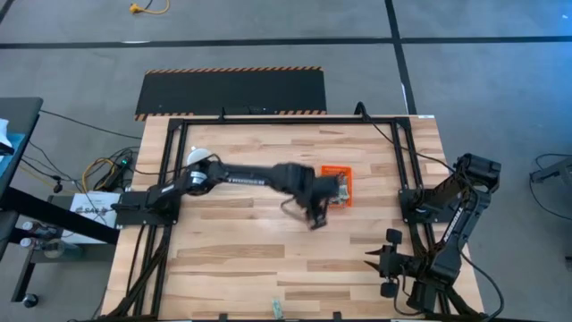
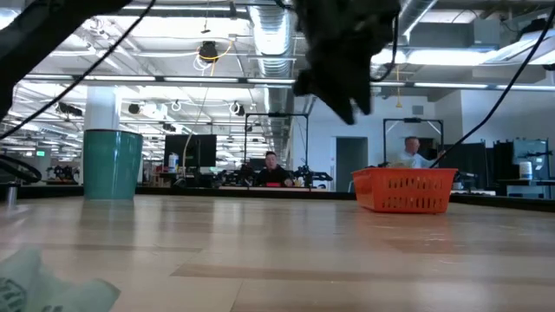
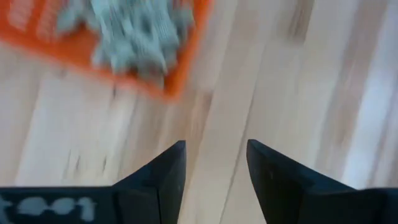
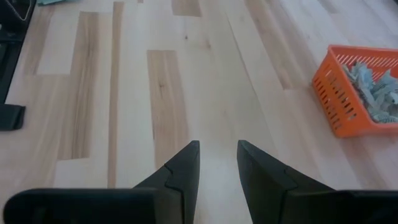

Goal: Pick and place Stevia / Truvia into bins
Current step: Put the right stevia packet into the orange bin, then put the stevia packet into the orange bin

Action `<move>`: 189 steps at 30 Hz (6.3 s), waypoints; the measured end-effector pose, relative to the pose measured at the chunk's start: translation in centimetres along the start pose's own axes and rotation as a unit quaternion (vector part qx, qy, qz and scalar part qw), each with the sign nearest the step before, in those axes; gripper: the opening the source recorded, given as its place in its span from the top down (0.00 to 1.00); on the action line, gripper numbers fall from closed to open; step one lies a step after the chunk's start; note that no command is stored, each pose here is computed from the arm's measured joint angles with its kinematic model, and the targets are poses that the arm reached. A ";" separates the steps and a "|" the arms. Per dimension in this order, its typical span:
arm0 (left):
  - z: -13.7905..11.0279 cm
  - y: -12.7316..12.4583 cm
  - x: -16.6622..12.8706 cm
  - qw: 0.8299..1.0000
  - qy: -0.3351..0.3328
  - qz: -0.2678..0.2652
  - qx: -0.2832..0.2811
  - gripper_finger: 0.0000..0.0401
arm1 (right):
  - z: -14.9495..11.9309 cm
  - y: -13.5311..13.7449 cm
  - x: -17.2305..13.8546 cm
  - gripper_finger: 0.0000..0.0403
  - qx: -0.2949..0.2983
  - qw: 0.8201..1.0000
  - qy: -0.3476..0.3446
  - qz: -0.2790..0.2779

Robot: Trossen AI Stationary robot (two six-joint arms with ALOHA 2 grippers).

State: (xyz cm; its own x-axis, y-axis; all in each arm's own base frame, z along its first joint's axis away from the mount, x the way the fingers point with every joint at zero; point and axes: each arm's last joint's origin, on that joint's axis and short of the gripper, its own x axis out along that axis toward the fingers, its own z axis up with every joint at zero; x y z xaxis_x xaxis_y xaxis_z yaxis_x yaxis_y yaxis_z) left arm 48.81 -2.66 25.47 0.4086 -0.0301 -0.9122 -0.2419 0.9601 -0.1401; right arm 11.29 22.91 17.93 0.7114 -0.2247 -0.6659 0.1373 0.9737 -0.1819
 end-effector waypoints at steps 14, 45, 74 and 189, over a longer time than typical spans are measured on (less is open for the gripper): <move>-7.4 -10.5 -1.7 0.970 -0.011 0.209 0.121 0.61 | 1.0 -1.3 1.7 0.75 -0.013 0.965 0.257 0.043; -11.6 -18.1 1.3 0.957 -0.166 0.165 0.169 0.61 | -0.9 -0.9 0.5 0.49 -0.087 0.842 0.497 0.192; -11.5 -18.1 1.3 0.959 -0.173 0.168 0.151 0.61 | -3.6 -1.2 2.0 0.54 -0.024 0.855 0.489 0.169; -20.4 -23.7 2.4 0.951 0.060 -0.040 0.301 0.61 | 7.6 -9.1 -1.3 0.75 0.021 0.994 0.094 0.044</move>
State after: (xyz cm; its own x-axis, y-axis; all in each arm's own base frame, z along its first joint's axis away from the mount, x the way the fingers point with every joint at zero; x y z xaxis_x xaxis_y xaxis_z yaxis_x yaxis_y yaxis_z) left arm 37.59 -31.13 18.79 0.2925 -0.1073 -0.9502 0.3478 0.9376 0.0011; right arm 14.40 14.60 25.93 0.5814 -0.1372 -0.8019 0.1117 0.9898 -0.0884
